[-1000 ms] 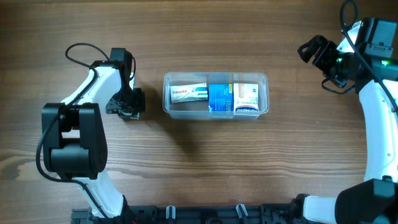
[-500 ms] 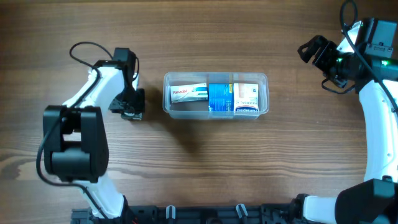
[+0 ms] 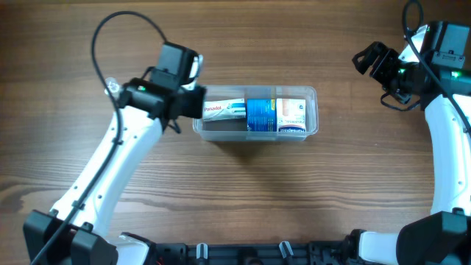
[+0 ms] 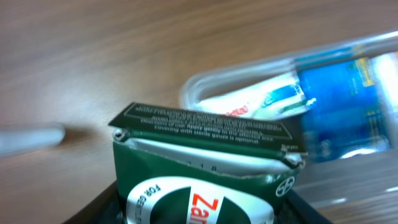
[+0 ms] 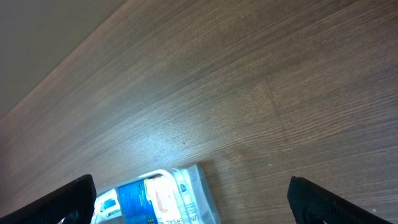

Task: Pack container
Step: 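Carry the Zam-Buk tin over the container with left gripper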

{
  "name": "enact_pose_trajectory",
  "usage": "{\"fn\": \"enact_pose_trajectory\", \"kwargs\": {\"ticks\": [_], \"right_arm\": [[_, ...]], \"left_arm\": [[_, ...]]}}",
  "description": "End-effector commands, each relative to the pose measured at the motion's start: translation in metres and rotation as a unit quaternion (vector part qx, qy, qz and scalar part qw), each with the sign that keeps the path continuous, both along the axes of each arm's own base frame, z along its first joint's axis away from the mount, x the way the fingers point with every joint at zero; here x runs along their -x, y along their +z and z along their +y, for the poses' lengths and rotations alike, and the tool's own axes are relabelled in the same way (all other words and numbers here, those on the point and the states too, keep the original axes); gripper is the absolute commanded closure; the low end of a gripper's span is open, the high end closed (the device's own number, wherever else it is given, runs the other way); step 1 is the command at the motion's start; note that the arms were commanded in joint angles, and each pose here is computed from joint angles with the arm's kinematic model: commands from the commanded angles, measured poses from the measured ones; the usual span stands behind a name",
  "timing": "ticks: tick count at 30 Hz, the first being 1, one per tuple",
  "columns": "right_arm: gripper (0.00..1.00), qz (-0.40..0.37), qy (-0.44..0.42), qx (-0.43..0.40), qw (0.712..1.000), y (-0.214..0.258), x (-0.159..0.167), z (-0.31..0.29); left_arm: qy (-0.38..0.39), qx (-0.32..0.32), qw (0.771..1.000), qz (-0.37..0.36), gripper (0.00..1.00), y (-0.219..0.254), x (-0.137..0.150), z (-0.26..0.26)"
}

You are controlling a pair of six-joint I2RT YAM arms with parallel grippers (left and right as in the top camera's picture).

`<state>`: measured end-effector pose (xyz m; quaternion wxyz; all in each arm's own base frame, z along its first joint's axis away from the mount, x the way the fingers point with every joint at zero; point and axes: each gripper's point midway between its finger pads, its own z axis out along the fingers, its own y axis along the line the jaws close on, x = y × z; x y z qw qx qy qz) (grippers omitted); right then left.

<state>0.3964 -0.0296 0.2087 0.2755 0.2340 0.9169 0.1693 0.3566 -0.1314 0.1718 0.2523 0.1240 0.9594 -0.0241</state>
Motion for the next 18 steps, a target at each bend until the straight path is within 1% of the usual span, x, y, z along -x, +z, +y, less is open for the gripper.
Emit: {"fn": "enact_pose_trajectory", "kwargs": {"ticks": [1,5,10,14,18], "right_arm": [[0.00,-0.015,0.002,-0.005,1.000,0.011,0.001,0.003],[0.00,-0.015,0.002,-0.005,1.000,0.011,0.001,0.003],[0.00,-0.015,0.002,-0.005,1.000,0.011,0.001,0.003],[0.00,-0.015,0.002,-0.005,1.000,0.011,0.001,0.003],[0.00,-0.015,0.002,-0.005,1.000,0.011,0.001,0.003]], "left_arm": [[-0.016,0.034,0.999,-0.026,0.63,0.006,-0.005,-0.042],[0.027,0.092,0.995,-0.027,0.64,0.000,-0.010,-0.079],[0.070,0.138,0.988,0.023,0.67,-0.033,-0.004,-0.114],[0.087,0.148,0.983,0.061,0.67,-0.062,0.002,-0.136],[0.076,0.151,0.984,0.064,0.67,-0.075,0.006,-0.154]]}}
